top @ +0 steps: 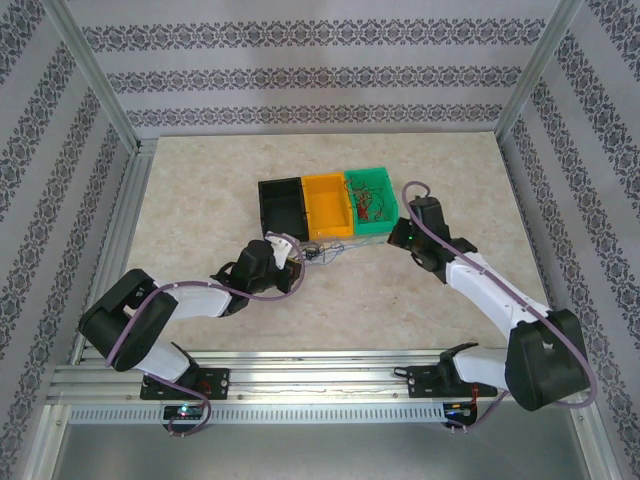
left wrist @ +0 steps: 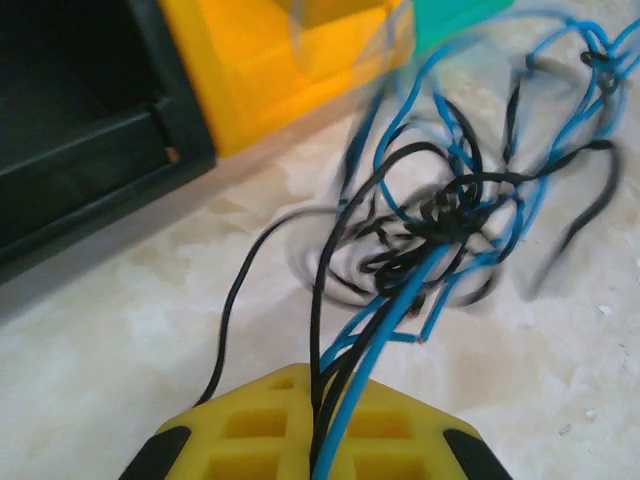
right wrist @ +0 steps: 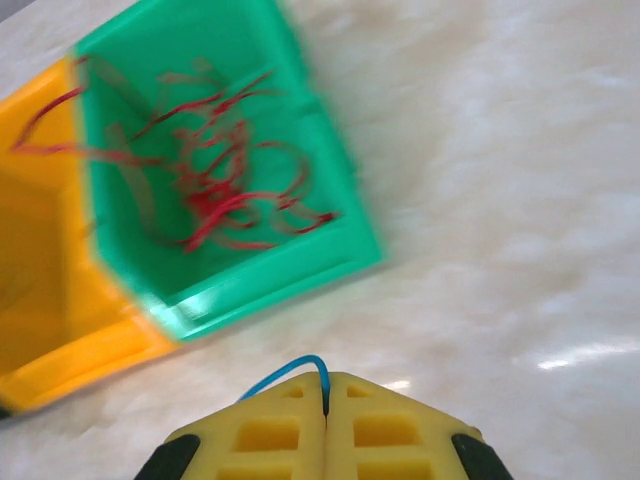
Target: Untangle the cables
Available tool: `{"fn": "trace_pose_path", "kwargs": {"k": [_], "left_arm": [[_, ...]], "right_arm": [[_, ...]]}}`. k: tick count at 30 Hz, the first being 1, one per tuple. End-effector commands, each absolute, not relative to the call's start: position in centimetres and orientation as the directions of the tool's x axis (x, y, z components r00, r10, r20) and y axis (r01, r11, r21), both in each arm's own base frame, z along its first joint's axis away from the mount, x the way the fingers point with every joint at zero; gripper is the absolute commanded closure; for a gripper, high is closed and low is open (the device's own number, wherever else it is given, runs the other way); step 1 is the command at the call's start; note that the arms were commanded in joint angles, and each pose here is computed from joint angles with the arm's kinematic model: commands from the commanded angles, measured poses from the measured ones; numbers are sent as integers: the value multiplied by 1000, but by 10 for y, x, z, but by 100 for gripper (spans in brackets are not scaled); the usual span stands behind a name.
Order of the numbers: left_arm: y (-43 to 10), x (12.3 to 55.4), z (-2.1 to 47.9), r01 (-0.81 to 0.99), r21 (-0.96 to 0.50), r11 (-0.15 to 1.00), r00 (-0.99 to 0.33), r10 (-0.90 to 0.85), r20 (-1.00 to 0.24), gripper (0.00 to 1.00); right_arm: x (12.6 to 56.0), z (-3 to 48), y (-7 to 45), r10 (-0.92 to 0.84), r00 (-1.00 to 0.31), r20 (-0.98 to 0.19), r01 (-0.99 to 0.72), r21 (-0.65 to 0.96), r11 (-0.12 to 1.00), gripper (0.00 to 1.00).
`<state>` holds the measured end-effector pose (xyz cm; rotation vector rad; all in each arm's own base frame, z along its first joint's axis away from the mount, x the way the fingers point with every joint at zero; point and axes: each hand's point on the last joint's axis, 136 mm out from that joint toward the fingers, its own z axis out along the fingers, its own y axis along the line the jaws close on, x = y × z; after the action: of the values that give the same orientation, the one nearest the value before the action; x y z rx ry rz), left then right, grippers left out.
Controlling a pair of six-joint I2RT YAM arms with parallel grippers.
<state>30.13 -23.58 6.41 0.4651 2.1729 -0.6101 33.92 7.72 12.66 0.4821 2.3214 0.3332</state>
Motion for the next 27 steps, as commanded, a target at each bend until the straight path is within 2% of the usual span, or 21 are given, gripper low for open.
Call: {"fn": "trace_pose_path", "kwargs": {"k": [1, 6, 10, 12, 15, 18, 21, 24, 27], "left_arm": [[-196, 311, 56, 335, -251, 908, -631, 18, -776, 100], [-156, 315, 41, 135, -211, 968, -677, -66, -733, 100], [-131, 310, 21, 20, -95, 995, -746, -49, -664, 99], [-127, 306, 12, 12, -63, 998, -773, -31, -633, 99], [-137, 305, 6, 66, -80, 995, -793, 4, -609, 100], [-149, 305, 4, 109, -115, 987, -796, 17, -604, 100], [-134, 307, -5, 38, -46, 998, -810, 4, -586, 100], [-102, 303, -17, -118, 75, 990, -833, -58, -551, 100], [-88, 297, -25, -187, 145, 972, -853, -88, -514, 100]], "right_arm": [[323, 120, 15, 546, -565, -618, 460, 314, 831, 100], [308, 122, -31, 642, -477, -600, 571, 344, 745, 100], [302, 129, -52, 677, -427, -600, 613, 358, 704, 100], [302, 134, -54, 679, -418, -604, 605, 372, 703, 100], [316, 153, -34, 633, -444, -634, 478, 429, 766, 100], [326, 189, -8, 523, -459, -718, 332, 407, 851, 100], [331, 239, 13, 436, -400, -807, 208, 383, 900, 100], [328, 294, 14, 410, -279, -869, 183, 371, 910, 100], [321, 332, 3, 438, -160, -885, 201, 405, 892, 100]]}}
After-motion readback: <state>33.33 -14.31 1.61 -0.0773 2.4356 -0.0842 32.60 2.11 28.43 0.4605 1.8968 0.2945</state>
